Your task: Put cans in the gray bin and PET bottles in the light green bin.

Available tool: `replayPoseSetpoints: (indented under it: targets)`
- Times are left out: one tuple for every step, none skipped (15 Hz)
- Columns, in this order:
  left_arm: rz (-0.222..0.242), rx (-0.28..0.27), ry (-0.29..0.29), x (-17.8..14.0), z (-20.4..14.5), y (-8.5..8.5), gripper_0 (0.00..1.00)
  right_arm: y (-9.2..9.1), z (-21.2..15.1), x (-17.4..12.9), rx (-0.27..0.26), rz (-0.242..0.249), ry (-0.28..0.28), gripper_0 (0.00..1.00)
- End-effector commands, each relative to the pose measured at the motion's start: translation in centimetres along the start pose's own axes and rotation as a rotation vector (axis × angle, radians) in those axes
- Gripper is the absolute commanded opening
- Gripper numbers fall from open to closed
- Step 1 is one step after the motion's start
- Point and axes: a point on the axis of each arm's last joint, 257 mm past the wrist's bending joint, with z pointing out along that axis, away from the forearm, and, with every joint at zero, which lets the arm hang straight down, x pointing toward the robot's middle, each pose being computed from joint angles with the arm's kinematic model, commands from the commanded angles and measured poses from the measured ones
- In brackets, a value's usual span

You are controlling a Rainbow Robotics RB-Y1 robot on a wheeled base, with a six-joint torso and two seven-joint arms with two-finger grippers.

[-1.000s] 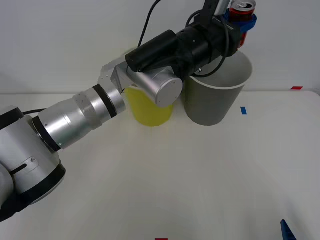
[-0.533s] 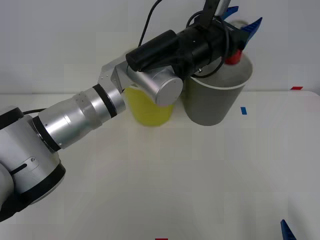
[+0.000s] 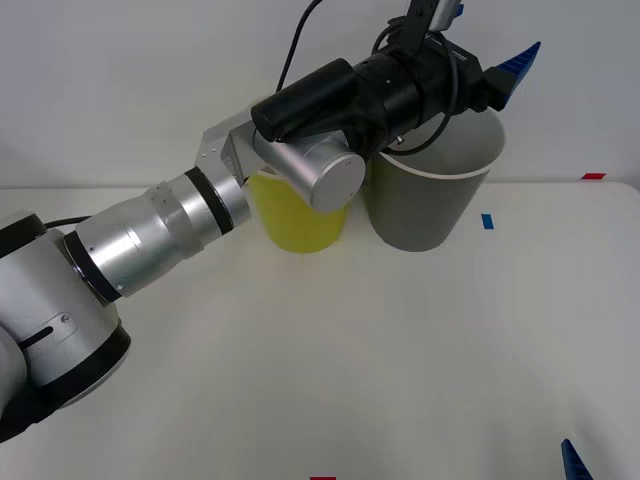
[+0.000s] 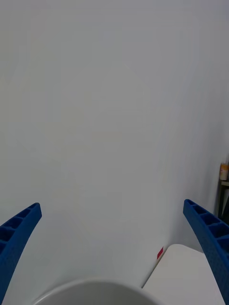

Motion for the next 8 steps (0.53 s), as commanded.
replayPoseSetpoints:
  targets:
    - [-0.001, 0.000, 0.000, 0.0, 0.0, 0.0, 1.00, 0.0, 0.0, 0.0, 0.000, 0.000, 0.000, 1.00]
    - [-0.001, 0.000, 0.000, 0.0, 0.0, 0.0, 1.00, 0.0, 0.0, 0.0, 0.000, 0.000, 0.000, 1.00]
    - [-0.001, -0.002, 0.000, 0.0, 0.0, 0.1, 1.00, 0.0, 0.0, 0.0, 0.000, 0.000, 0.000, 1.00]
    - [-0.003, -0.001, 0.000, 0.0, 0.0, 0.1, 1.00, 0.0, 0.0, 0.0, 0.000, 0.000, 0.000, 1.00]
    - [-0.003, -0.001, -0.001, -0.1, 0.0, 0.1, 1.00, 0.0, 0.0, 0.0, 0.000, 0.000, 0.000, 1.00]
    - [0.001, 0.004, -0.007, -0.4, -0.1, 0.0, 1.00, 0.0, 0.0, 0.0, 0.000, 0.000, 0.000, 1.00]
    - [0.016, 0.007, -0.013, -1.0, -0.4, 0.3, 1.00, 0.0, 0.0, 0.0, 0.000, 0.000, 0.000, 1.00]
    - [0.036, 0.011, 0.004, -1.2, -0.9, 0.7, 1.00, 0.0, 0.0, 0.0, 0.000, 0.000, 0.000, 1.00]
